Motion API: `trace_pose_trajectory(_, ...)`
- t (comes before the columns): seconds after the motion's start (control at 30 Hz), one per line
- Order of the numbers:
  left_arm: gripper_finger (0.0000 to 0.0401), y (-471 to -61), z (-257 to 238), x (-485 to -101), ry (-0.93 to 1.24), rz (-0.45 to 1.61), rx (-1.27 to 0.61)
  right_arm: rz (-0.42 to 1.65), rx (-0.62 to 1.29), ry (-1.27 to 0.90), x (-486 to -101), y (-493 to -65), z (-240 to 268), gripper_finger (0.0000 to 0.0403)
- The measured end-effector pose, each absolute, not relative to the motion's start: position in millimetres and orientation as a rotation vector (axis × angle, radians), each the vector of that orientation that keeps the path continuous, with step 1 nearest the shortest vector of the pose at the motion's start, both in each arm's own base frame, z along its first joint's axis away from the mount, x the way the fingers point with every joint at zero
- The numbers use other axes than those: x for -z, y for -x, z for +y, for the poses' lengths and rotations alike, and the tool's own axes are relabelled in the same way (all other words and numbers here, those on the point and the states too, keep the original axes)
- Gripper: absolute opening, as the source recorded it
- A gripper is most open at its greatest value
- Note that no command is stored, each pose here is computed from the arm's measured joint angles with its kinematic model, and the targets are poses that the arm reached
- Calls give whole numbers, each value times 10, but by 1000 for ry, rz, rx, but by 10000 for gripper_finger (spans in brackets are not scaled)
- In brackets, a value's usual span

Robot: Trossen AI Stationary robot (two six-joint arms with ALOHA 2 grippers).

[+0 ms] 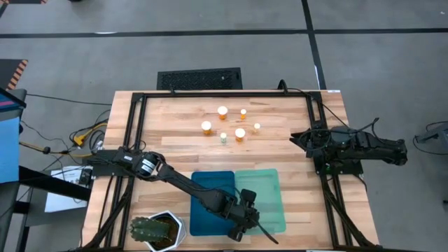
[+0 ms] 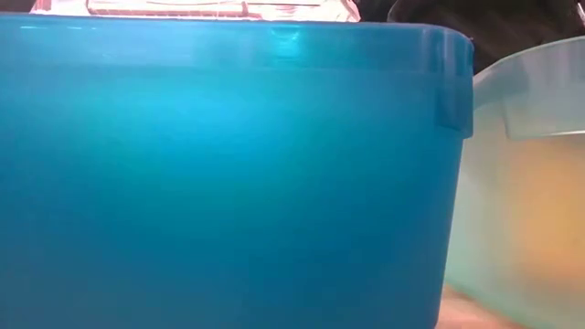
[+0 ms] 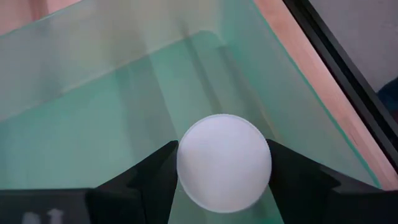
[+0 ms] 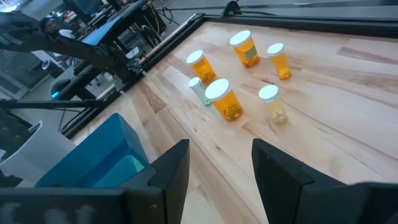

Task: Pick and place medicine bottles into bin by pill shape (circle, oval)
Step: Put the bottom large orange pill bottle into the green bin, then put the small green pill bottle into the blue bin

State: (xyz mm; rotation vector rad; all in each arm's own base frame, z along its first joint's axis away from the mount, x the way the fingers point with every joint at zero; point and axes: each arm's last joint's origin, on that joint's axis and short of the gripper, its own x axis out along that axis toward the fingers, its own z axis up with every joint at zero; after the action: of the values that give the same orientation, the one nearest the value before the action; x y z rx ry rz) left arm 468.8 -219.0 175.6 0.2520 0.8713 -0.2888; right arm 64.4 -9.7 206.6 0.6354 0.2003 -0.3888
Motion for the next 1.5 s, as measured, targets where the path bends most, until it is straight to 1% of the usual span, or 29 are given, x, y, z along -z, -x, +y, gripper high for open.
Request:
trace_pose_trajectory(0.17, 264, -4678, -2176, -1710, -240, 902, 262, 200, 389, -635, -2067, -644, -97, 184)
trace_pose_trajectory(0.3, 294, -4699, -2179, -1796, -224, 891, 253, 200, 389, -635, -2066, -644, -97, 186)
trace_pose_trajectory(0.53, 299, -4751, -2152, -2044, -248, 862, 251, 201, 389, -635, -2066, -643, -97, 182)
trace_pose_trajectory(0.7, 299, -4834, -1967, -2383, -227, 844, 198, 201, 389, -635, -2066, -643, -97, 184)
trace_pose_trajectory(0.83, 300, -4864, -1604, -2762, -232, 852, 68, 201, 389, -635, -2066, -643, -97, 187)
trace_pose_trajectory(1.07, 300, -4510, -664, -3488, -197, 861, -163, 204, 390, -635, -2063, -643, -97, 184)
trace_pose_trajectory(1.17, 300, -4375, -292, -3660, -181, 887, -228, 202, 389, -635, -2065, -644, -97, 185)
trace_pose_trajectory(1.3, 300, -4304, 167, -3664, -109, 955, -256, 204, 390, -634, -2063, -643, -97, 188)
trace_pose_trajectory(1.37, 300, -4306, 371, -3625, -73, 957, -254, 204, 389, -631, -2064, -643, -97, 189)
trace_pose_trajectory(1.5, 300, -4306, 676, -3298, -17, 1043, -254, 203, 386, -613, -2067, -644, -97, 188)
